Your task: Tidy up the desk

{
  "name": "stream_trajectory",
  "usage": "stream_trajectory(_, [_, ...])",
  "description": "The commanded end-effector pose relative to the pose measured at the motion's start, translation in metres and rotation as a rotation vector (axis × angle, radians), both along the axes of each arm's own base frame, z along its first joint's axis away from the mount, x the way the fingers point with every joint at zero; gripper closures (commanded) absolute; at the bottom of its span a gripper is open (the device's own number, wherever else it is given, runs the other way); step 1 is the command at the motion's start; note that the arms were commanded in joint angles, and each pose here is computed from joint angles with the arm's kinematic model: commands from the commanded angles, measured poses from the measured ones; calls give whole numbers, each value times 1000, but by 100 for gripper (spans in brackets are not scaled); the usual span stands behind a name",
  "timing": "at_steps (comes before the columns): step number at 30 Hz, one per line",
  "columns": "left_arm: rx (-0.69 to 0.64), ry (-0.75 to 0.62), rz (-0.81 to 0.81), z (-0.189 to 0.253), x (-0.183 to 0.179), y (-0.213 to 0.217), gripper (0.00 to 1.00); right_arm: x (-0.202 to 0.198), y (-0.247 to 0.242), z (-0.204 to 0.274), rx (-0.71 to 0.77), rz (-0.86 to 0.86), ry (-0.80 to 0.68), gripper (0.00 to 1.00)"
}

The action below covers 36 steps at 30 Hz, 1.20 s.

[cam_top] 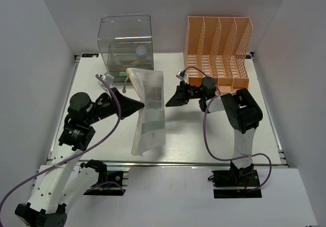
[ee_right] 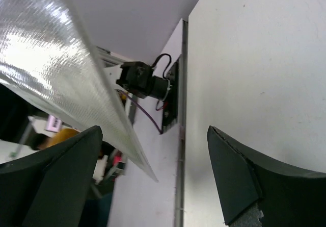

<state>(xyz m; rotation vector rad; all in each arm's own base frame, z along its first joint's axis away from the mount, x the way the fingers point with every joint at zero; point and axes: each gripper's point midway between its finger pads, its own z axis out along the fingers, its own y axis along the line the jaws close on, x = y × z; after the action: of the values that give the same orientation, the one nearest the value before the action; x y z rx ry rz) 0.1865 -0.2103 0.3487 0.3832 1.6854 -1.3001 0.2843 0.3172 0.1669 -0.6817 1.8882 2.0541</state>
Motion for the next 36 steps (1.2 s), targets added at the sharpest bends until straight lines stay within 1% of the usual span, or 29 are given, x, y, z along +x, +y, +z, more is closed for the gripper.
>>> stream_trajectory(1, [-19,-61,-21,25,-11,1,100,-8,2,52,201,34,-361,11])
stream_trajectory(2, [-19,-63,-20,26,-11,1,100,-9,3,55,205,39,-343,11])
stream_trajectory(5, [-18,-60,-17,27,-11,1,100,-13,8,61,226,49,-349,11])
stream_trajectory(11, [-18,-54,-3,25,-10,3,100,-24,16,84,271,64,-397,11])
stream_trajectory(16, [-15,-47,5,22,-10,4,100,-24,20,102,303,64,-430,11])
stream_trajectory(20, [-12,-39,14,18,-10,5,100,-26,23,117,333,65,-454,14])
stream_trajectory(23, [-8,-42,23,16,-11,7,100,-28,24,126,342,77,-470,23])
stream_trajectory(24, [-2,-38,26,15,-11,7,100,-29,23,127,342,78,-475,30])
stream_trajectory(26, [9,-35,42,13,-10,9,100,-35,21,130,338,92,-493,35])
stream_trajectory(29, [33,-22,63,4,-8,12,100,-43,15,132,328,107,-529,49])
stream_trajectory(32, [58,4,83,-10,-3,13,100,-53,9,144,328,132,-586,59])
stream_trajectory(34, [67,12,96,-14,0,15,100,-61,6,153,334,143,-620,62])
stream_trajectory(35, [77,23,123,-17,4,17,100,-67,2,160,339,145,-639,70])
stream_trajectory(36, [77,23,123,-18,4,17,100,-70,1,164,345,147,-652,70])
